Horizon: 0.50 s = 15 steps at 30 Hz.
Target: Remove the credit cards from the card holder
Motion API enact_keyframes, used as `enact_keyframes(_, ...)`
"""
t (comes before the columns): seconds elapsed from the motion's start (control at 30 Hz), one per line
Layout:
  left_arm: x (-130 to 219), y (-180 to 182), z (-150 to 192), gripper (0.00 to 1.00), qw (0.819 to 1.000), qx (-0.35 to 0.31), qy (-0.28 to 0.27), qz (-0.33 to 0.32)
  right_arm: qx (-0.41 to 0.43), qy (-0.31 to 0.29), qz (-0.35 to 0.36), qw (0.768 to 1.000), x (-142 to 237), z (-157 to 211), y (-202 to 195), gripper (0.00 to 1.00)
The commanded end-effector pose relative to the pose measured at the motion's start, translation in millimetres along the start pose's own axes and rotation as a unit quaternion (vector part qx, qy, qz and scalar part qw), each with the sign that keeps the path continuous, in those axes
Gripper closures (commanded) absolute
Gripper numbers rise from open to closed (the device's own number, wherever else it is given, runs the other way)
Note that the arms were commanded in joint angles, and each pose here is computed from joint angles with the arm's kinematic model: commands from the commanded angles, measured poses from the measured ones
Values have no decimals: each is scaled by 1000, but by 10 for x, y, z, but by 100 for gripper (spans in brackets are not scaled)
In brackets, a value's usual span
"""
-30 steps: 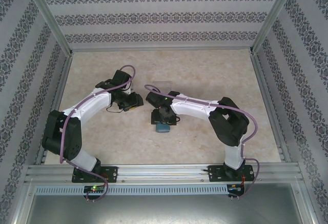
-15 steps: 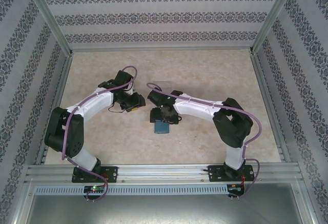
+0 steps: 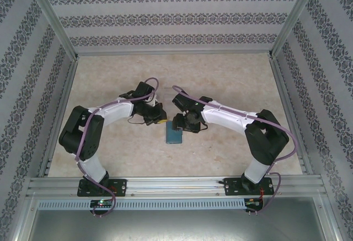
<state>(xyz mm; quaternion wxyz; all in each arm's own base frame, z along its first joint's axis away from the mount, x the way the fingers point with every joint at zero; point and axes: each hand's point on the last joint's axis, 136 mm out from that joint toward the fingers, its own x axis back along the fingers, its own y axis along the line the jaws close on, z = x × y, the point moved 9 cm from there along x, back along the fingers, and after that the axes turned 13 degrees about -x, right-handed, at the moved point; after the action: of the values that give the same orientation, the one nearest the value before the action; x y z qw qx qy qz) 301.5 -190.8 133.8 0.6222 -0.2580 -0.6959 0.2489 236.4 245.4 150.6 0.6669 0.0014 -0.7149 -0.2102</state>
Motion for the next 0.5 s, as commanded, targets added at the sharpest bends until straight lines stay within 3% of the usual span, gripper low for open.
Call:
enact_keyframes(0.0,-120,-48,-7,100,1000,3,10,26,5,8,-11,1000,11,-20,26,44)
enact_keyframes(0.2,-228,77,40,100,999,10,36,4,5,19,-18,1000,-64,-43,100,56)
enact_keyframes(0.47,-315,135,48,100,999,10,51,3,8,31,-15,999,-182,-72,200,59)
